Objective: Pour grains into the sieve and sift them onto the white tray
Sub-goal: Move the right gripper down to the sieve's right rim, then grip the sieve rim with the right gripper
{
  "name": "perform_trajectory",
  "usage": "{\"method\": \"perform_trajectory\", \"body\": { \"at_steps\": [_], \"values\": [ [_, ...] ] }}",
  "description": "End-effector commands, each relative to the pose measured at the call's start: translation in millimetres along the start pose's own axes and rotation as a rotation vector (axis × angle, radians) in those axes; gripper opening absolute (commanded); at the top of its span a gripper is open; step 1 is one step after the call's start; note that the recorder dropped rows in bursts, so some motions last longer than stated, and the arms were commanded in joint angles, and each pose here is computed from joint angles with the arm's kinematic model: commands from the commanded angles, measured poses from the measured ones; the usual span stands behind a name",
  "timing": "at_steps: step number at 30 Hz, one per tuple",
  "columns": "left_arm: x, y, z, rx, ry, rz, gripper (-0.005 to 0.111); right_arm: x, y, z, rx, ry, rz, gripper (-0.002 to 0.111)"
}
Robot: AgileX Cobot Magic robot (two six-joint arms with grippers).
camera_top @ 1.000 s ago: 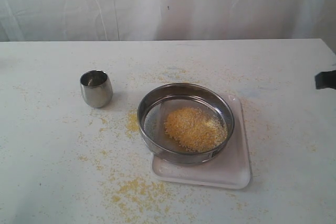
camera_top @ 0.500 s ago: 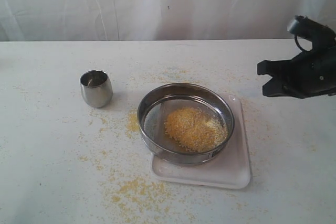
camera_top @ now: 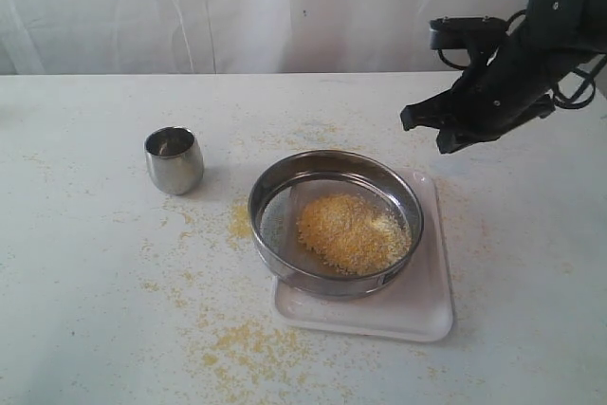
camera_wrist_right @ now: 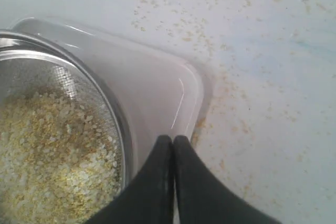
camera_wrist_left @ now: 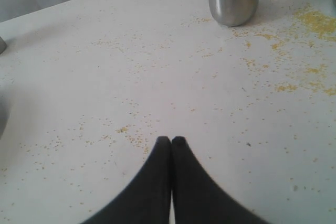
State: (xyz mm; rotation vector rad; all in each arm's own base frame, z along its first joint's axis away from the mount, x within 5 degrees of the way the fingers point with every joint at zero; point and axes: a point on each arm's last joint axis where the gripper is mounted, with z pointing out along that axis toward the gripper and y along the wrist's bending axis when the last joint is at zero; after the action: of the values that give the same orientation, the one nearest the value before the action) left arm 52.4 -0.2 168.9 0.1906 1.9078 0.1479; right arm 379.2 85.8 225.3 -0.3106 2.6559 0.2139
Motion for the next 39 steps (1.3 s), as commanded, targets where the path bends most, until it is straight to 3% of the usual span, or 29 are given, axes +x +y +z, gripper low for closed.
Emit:
{"method": "perform_trajectory", "body": {
  "at_steps": [1,2,5,6,16,20,24,28,30,39],
  "values": [
    [0,-0.7,0,0.008,-0.006,0.0,0.0,-2,13,8,-0.006,-0.003,-0.049,0.008],
    [0,-0.7,0,0.008,-0.006,0.0,0.0,-2,16,10,-0.01,0.0,-0.062,0.014],
    [0,-0.7,0,0.008,-0.006,0.0,0.0,3,31,26,-0.026,0.034,-0.095,0.044],
    [0,-0.7,0,0.008,-0.006,0.0,0.0,5,33,31,-0.029,0.055,-0.1,0.048],
    [0,-0.7,0,0.008,-0.006,0.0,0.0,17,33,61,-0.028,0.146,-0.052,0.05],
    [0,-0.7,0,0.008,-0.006,0.0,0.0,24,32,73,-0.028,0.203,-0.037,0.047],
    [0,-0.7,0,0.008,-0.006,0.0,0.0,24,32,73,-0.027,0.205,-0.039,0.035],
    [0,-0.7,0,0.008,-0.006,0.0,0.0,23,32,74,-0.025,0.199,-0.041,0.016],
    [0,-0.7,0,0.008,-0.006,0.0,0.0,23,31,73,-0.019,0.193,-0.05,0.001],
    [0,-0.7,0,0.008,-0.006,0.0,0.0,12,13,52,0.03,0.188,-0.076,0.0]
  ]
}}
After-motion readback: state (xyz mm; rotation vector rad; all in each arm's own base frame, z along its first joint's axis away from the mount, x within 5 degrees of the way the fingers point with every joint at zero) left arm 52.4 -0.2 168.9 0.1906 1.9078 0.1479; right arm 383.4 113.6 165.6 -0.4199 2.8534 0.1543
